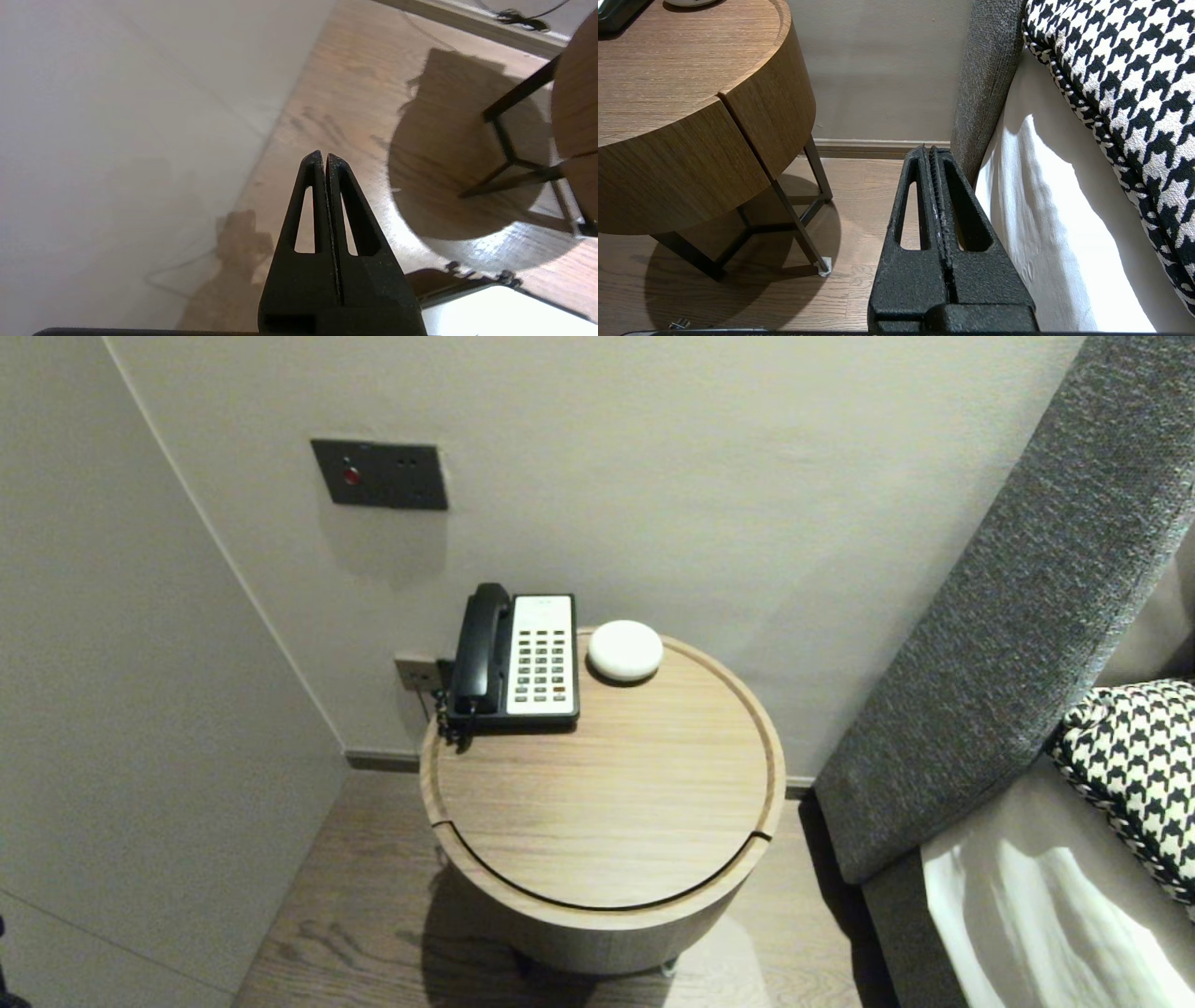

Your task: Open the nightstand drawer

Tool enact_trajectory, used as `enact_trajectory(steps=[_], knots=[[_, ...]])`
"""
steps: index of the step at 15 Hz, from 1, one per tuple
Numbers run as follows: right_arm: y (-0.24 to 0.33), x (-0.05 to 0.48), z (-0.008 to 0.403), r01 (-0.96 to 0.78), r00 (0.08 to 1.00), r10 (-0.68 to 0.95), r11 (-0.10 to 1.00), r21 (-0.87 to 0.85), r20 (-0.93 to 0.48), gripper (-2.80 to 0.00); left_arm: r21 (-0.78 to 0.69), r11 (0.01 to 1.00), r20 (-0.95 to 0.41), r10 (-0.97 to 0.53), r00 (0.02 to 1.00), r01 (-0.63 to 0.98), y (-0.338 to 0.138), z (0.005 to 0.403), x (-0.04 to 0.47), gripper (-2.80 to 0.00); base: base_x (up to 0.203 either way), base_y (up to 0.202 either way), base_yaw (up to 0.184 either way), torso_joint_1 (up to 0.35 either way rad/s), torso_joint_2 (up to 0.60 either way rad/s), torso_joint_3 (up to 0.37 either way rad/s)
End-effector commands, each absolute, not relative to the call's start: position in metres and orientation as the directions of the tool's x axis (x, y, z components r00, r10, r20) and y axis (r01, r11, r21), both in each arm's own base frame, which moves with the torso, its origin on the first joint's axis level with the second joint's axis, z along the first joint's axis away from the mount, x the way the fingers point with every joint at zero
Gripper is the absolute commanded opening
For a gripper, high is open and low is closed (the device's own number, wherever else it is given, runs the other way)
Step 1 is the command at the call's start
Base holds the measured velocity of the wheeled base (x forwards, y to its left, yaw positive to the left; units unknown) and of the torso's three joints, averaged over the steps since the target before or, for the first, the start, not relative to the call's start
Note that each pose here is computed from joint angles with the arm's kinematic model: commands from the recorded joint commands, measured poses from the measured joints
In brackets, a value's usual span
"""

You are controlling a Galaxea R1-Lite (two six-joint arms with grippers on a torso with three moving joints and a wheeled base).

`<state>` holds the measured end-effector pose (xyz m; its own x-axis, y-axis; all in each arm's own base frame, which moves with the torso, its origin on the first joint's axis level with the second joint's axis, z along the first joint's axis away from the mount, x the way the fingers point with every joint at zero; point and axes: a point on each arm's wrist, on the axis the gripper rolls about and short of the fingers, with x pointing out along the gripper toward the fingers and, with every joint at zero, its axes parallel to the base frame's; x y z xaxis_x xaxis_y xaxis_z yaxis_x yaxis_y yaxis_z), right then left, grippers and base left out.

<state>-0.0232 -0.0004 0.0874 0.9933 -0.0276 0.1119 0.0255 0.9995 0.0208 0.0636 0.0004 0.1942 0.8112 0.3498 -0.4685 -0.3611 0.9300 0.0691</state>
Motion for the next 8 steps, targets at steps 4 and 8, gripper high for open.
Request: enact_trajectory(steps=[4, 8], knots=[[0.000, -0.020, 0.076, 0.027, 0.997, -0.029, 0.999, 0.020, 0.073, -2.80, 0.036, 0.914, -0.422, 0.380, 0.823, -0.404, 0.010, 0.170, 0.006, -2.80, 0.000, 0.000, 0.000, 0.000, 0.00, 0.000], [0.000, -0.020, 0.076, 0.026, 0.997, -0.028, 0.999, 0.020, 0.073, -2.80, -0.053, 0.954, -0.380, 0.254, 0.889, -0.295, 0.008, 0.136, 0.002, -2.80, 0.000, 0.000, 0.000, 0.000, 0.00, 0.000]])
